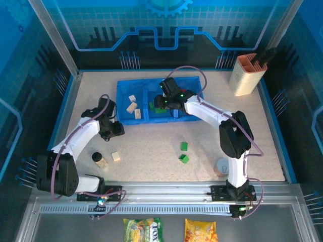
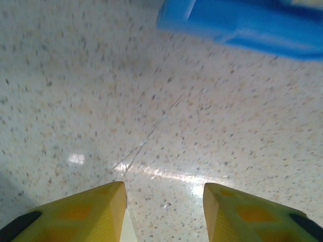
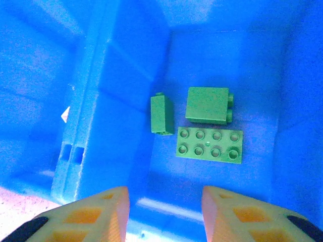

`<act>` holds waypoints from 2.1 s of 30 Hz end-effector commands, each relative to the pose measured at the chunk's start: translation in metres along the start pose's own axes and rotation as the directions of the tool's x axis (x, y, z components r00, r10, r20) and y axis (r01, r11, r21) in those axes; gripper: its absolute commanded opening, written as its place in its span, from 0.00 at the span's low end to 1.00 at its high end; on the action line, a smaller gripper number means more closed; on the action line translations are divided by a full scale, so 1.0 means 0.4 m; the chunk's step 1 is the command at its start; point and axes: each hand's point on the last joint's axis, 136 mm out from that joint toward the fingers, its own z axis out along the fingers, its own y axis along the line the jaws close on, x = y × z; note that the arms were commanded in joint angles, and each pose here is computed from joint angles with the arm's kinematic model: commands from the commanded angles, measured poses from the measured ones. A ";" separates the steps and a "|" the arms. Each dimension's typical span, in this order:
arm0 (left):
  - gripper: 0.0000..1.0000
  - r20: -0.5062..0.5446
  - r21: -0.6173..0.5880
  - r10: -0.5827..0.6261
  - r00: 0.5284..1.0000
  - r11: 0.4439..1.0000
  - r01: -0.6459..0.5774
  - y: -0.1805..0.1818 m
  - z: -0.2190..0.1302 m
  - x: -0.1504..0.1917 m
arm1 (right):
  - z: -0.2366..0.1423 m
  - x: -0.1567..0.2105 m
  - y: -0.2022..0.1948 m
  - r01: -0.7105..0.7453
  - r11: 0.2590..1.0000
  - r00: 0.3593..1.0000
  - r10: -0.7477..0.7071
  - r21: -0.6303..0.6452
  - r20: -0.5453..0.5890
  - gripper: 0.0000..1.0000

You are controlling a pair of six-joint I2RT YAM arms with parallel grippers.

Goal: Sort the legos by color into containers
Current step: Pick up the lego from the bottom-left of the table.

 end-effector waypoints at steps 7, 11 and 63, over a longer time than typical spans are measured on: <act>0.52 -0.095 -0.140 -0.124 0.988 0.984 0.110 0.061 0.055 0.117 | -0.062 0.002 0.018 0.024 0.999 0.999 -0.023 -0.035 0.027 0.43; 0.57 -0.116 -0.167 -0.148 0.982 0.978 0.128 0.068 0.077 0.136 | -0.066 0.013 0.013 0.027 0.999 0.999 -0.026 -0.035 0.020 0.43; 0.35 -0.035 0.046 -0.093 0.995 0.994 0.095 -0.074 0.002 0.052 | -0.175 0.052 -0.050 0.047 0.998 0.998 -0.048 0.037 0.029 0.42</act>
